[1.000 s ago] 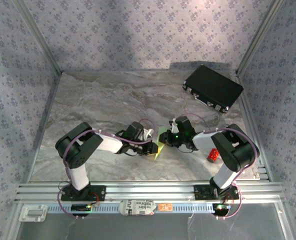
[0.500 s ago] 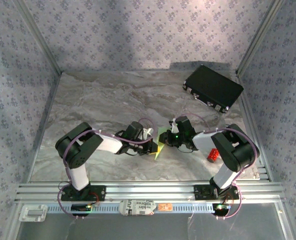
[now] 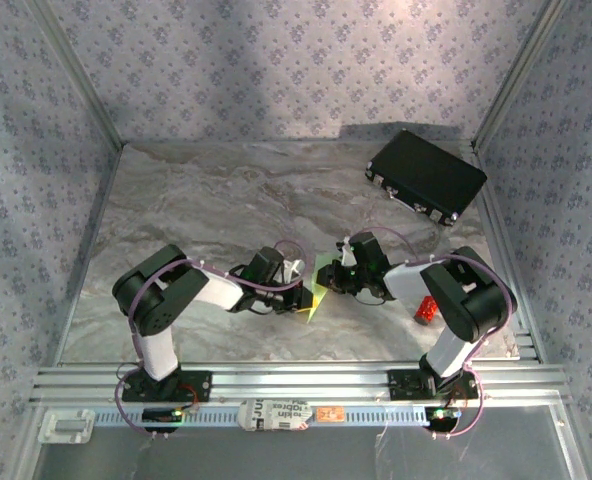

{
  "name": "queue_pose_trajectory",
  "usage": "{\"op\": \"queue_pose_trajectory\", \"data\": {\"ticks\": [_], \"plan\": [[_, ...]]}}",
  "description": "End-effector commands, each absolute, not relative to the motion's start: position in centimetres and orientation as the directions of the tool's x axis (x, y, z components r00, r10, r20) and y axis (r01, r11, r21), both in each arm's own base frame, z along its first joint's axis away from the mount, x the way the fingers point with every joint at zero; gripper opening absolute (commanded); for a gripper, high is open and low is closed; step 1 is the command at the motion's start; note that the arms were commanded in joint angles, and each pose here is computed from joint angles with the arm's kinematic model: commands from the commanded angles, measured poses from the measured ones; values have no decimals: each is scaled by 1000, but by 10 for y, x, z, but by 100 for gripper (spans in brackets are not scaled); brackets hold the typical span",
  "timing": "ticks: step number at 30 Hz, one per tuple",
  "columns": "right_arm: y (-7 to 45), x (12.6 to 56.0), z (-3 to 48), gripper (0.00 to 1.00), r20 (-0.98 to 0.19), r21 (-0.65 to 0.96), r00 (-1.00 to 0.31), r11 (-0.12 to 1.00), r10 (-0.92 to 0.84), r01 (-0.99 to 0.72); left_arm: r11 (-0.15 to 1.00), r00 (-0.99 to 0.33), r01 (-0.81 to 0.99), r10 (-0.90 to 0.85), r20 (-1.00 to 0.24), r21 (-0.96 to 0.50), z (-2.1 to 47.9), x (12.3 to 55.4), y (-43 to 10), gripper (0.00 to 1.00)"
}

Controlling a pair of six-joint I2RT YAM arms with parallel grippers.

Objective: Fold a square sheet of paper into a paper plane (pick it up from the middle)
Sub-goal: Fold the wing for the fifth time at the center of the table.

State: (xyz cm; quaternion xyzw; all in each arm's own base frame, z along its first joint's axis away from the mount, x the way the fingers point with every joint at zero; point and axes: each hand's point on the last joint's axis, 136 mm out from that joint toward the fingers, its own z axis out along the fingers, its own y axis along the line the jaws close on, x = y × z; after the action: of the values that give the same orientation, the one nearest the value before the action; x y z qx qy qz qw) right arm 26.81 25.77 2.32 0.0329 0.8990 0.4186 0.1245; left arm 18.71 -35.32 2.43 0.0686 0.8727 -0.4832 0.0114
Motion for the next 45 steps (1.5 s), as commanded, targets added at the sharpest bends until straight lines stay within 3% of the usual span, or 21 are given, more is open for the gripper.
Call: {"op": "queue_pose_trajectory", "data": {"ticks": [1, 8, 11, 15, 21, 25, 29, 35, 38, 43, 45], "plan": [[236, 258, -14, 14, -128, 668, -972, 742, 195, 61, 540, -983, 70, 179, 33, -839, 7, 157, -343, 3], [234, 257, -17, 14, -122, 656, -972, 751, 200, 72, 545, -980, 70, 196, 45, -835, 7, 150, -338, 9], [233, 257, -18, 13, -118, 652, -972, 754, 204, 79, 545, -978, 75, 204, 45, -835, 8, 146, -336, 0], [231, 257, -19, 13, -116, 647, -970, 758, 212, 88, 543, -973, 83, 226, 50, -836, 9, 141, -335, 0], [230, 256, -21, 13, -111, 641, -969, 761, 219, 99, 552, -970, 77, 235, 67, -830, 6, 135, -330, 12], [230, 256, -21, 13, -111, 641, -970, 761, 218, 98, 560, -969, 79, 236, 68, -825, 5, 133, -327, 12], [229, 256, -22, 13, -108, 639, -970, 762, 220, 102, 561, -969, 81, 239, 67, -824, 5, 131, -325, 0], [229, 255, -23, 13, -105, 638, -970, 763, 219, 104, 564, -964, 81, 252, 78, -822, 3, 126, -322, 0], [228, 255, -24, 13, -103, 635, -970, 765, 221, 107, 561, -963, 80, 257, 82, -824, 4, 125, -321, 8], [228, 255, -25, 13, -100, 634, -970, 765, 223, 110, 544, -959, 91, 274, 73, -834, 9, 123, -323, 1], [228, 255, -25, 13, -99, 634, -970, 765, 222, 111, 545, -959, 93, 274, 73, -833, 9, 123, -323, 7]]}}
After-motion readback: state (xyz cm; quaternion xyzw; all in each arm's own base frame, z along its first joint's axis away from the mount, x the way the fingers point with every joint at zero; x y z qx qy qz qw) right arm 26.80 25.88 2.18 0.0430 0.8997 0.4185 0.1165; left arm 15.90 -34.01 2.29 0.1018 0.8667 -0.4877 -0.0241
